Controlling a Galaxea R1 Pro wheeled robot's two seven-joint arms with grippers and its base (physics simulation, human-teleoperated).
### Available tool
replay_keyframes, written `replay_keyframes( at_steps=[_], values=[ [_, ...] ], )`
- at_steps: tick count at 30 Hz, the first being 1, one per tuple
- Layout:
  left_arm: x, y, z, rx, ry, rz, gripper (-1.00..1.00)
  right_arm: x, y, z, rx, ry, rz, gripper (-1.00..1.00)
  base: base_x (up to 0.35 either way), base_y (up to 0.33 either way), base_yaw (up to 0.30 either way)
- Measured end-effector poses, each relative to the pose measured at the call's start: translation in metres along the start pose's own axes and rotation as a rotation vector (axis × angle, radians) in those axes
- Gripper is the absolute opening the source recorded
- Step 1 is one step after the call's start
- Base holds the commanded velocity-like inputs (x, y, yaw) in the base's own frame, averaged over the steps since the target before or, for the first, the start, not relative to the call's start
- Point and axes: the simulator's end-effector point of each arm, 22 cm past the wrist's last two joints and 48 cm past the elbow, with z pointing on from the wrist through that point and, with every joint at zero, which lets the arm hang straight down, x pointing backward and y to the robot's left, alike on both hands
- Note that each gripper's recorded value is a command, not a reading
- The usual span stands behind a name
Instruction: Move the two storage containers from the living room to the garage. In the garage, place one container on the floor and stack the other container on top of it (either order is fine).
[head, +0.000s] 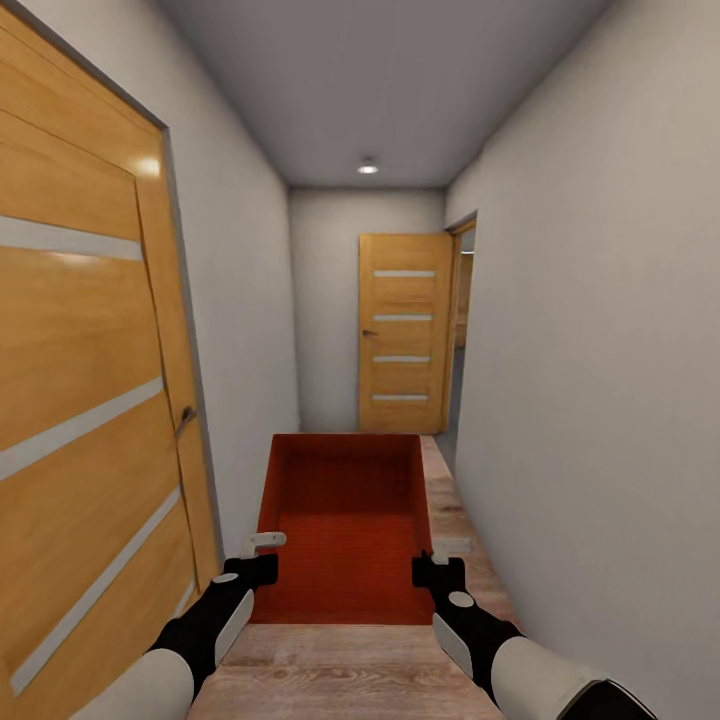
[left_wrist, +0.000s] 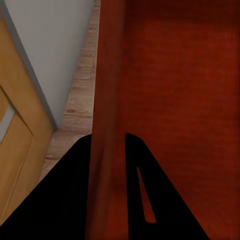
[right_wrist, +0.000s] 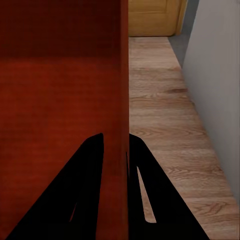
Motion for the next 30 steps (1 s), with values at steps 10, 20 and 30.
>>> replay_keyframes(
  at_steps=[10,20,30],
  values=[
    [0.0003,0.0001,0.0,0.0,0.001,0.001,-1.0,0.0005,0.0001,-0.0001,0.0,0.001,0.0,-1.0,0.323,0.0,0.0],
    [0.0001,0.0,0.0,0.0,0.0,0.0,-1.0,0.0001,0.0,0.0,0.0,0.0,0.0,-1.0,0.323,0.0,0.0],
    [-0.0006,0.0,0.0,0.0,-0.002,0.0,-1.0,-0.0005,0.0,0.0,0.0,-0.002,0.0,-1.0,0.323,0.0,0.0]
  ],
)
